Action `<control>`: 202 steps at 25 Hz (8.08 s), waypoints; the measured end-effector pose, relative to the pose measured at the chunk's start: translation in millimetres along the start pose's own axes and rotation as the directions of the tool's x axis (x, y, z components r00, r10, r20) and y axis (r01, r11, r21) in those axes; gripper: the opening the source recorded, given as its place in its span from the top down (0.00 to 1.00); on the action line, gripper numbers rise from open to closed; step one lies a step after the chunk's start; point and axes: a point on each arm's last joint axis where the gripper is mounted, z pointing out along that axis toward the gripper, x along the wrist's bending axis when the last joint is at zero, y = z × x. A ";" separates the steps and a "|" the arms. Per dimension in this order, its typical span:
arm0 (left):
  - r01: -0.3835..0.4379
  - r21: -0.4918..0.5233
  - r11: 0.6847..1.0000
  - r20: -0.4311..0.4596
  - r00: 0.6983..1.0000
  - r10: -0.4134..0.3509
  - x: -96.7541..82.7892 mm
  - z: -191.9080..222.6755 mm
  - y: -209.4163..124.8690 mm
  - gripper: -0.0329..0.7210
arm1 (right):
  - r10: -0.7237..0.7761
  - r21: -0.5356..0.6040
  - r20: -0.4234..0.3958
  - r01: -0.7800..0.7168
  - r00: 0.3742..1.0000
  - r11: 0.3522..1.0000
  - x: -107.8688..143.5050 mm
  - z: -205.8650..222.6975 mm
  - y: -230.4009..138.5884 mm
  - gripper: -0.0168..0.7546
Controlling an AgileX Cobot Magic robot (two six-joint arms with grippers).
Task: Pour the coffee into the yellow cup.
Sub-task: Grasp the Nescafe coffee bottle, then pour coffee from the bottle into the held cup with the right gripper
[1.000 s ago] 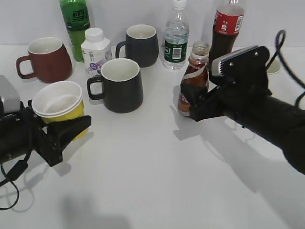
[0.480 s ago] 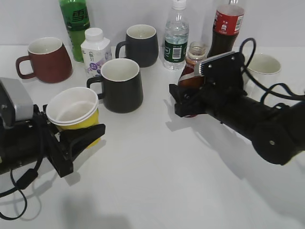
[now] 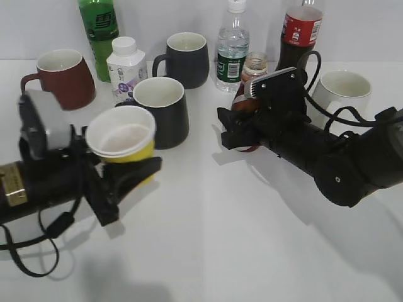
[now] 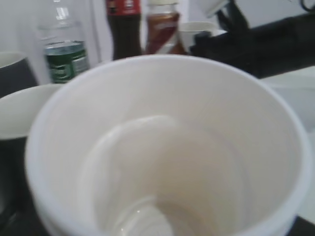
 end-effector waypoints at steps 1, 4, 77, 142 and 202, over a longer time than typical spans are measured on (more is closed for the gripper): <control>-0.007 0.004 1.000 0.015 1.000 0.007 -2.9 3.0 0.9 0.38 | 0.000 0.000 0.000 0.000 1.000 1.000 0.0 0.0 0.0 0.33; -0.020 0.002 1.000 0.045 0.999 0.020 -9.0 9.3 3.6 0.38 | -0.003 0.000 -0.001 0.003 1.000 1.000 0.1 0.0 0.0 0.33; -0.071 0.136 0.988 0.187 0.981 0.044 -20.7 70.3 -6.0 0.39 | -0.970 -0.230 0.164 0.963 0.181 0.141 17.1 -16.1 53.3 0.33; -0.089 0.147 0.985 0.224 0.973 0.055 -26.4 64.2 -8.4 0.38 | -0.978 -0.236 0.191 0.971 0.088 0.042 19.2 -16.9 54.3 0.33; -0.083 0.133 0.988 0.229 0.972 0.051 -27.5 63.4 -7.8 0.39 | -0.979 -0.218 0.205 0.975 0.014 -0.031 18.9 -16.8 54.1 0.33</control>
